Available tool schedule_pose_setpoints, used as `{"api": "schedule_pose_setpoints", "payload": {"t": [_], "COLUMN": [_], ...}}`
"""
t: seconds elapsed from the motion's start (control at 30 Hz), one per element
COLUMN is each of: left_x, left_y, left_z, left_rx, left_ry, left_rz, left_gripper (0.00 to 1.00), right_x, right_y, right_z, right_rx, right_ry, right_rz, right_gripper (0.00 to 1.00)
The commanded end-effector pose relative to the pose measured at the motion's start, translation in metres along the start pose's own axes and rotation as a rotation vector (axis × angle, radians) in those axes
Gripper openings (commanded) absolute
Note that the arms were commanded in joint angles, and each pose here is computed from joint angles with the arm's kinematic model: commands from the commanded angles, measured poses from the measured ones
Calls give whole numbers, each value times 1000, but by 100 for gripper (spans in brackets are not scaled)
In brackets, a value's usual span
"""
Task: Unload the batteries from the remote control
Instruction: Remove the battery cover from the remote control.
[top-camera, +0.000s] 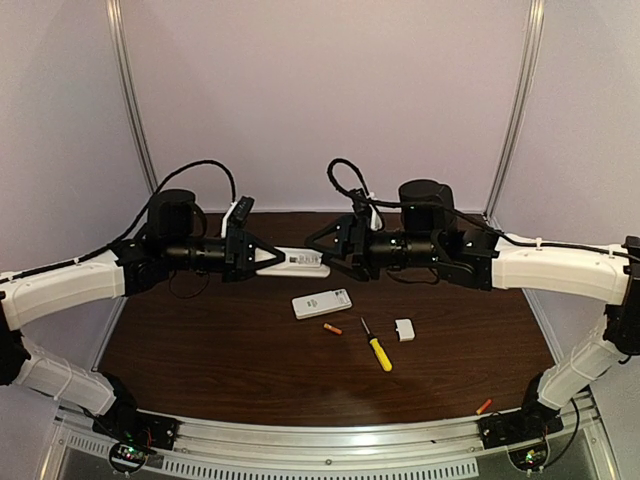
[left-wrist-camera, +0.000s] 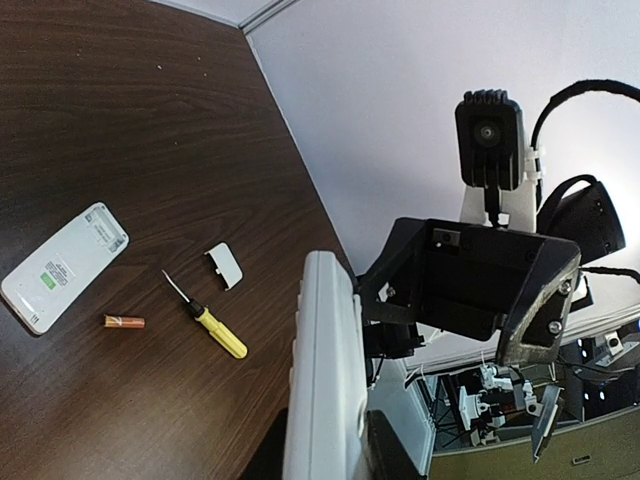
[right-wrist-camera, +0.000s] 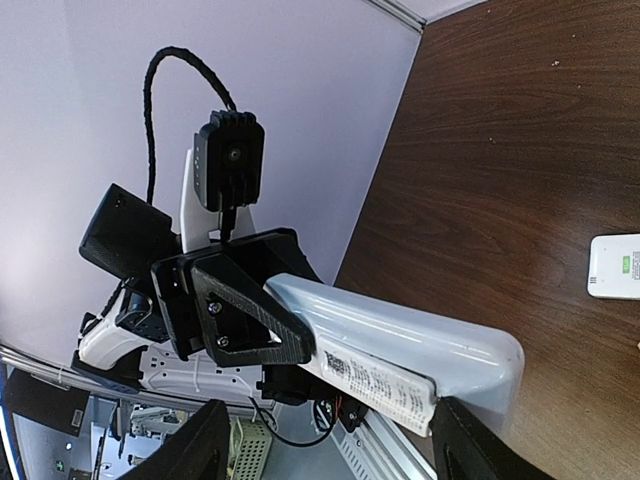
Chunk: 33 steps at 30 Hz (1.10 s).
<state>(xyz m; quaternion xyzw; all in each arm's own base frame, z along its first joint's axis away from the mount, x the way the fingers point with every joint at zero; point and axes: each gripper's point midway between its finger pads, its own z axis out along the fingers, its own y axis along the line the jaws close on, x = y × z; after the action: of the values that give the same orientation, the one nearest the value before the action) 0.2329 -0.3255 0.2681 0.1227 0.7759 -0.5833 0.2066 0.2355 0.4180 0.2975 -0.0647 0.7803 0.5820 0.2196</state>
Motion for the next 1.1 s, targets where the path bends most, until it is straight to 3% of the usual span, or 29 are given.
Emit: {"api": "schedule_pose_setpoints", "payload": {"t": [0.0, 1.07], "left_x": [31, 36], "left_y": [-70, -37], "left_z": [8, 25], "left_rx": [287, 194], "left_ry": [140, 159], "left_rz": [197, 145], "left_gripper": [0, 0], "right_x": [35, 34], "right_y": [45, 46], "right_z": [14, 15], "right_rx": [-207, -220], "right_ry": [159, 216], "right_rz": [-43, -64], "right_gripper": [70, 70]}}
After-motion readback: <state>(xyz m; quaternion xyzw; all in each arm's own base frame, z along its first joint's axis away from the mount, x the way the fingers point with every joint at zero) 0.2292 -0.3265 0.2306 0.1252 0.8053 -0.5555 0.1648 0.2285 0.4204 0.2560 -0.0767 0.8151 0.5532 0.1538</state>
